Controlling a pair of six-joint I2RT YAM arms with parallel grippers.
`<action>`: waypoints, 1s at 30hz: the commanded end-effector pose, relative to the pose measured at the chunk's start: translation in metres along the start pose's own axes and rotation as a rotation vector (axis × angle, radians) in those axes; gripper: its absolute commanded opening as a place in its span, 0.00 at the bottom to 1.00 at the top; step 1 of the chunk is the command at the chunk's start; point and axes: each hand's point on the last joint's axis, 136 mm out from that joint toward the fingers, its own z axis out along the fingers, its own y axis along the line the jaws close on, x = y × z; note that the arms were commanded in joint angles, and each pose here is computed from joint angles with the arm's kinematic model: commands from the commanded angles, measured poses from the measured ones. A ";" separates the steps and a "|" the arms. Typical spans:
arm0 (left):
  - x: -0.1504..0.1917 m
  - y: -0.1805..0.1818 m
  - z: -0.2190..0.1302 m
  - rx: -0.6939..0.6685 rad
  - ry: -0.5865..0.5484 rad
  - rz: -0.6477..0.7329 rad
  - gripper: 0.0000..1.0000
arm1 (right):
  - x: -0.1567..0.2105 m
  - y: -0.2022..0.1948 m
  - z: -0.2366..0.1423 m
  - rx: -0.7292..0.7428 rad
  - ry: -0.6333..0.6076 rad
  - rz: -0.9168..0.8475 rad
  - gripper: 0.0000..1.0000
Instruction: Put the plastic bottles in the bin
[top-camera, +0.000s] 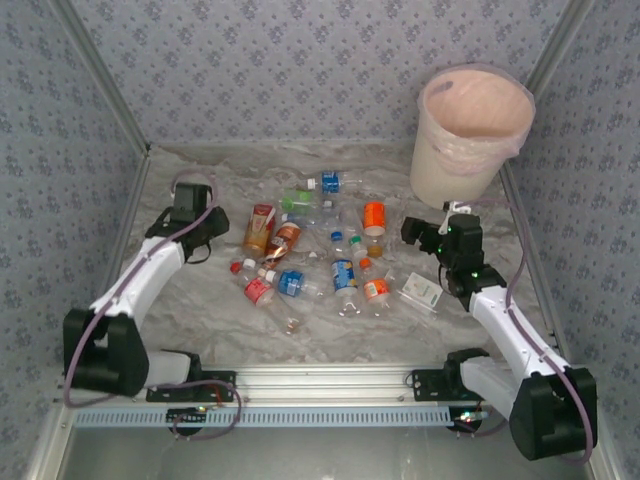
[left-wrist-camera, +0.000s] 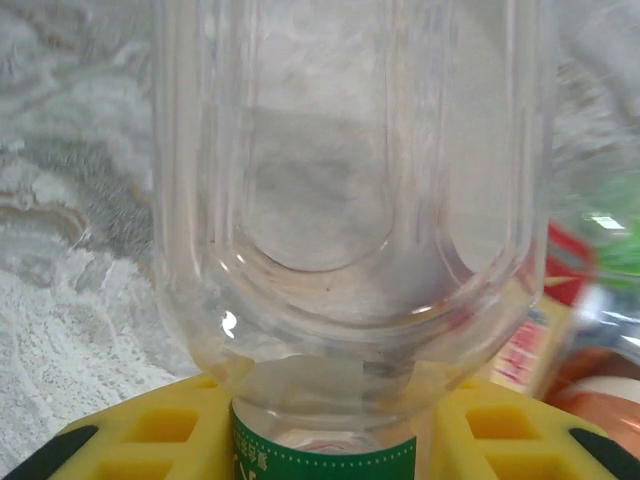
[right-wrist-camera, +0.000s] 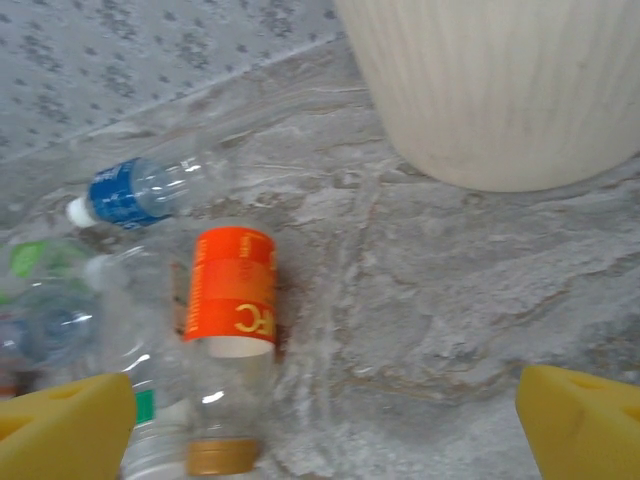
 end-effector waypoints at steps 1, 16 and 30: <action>0.006 -0.038 -0.031 0.103 0.008 0.108 0.32 | -0.019 0.032 -0.010 -0.116 -0.033 0.091 1.00; 0.082 -0.222 -0.096 0.600 0.024 0.561 0.31 | -0.050 0.147 -0.044 -0.573 0.010 0.205 1.00; 0.095 -0.299 -0.116 0.857 -0.020 0.707 0.30 | -0.050 0.180 -0.041 -0.629 0.103 0.208 1.00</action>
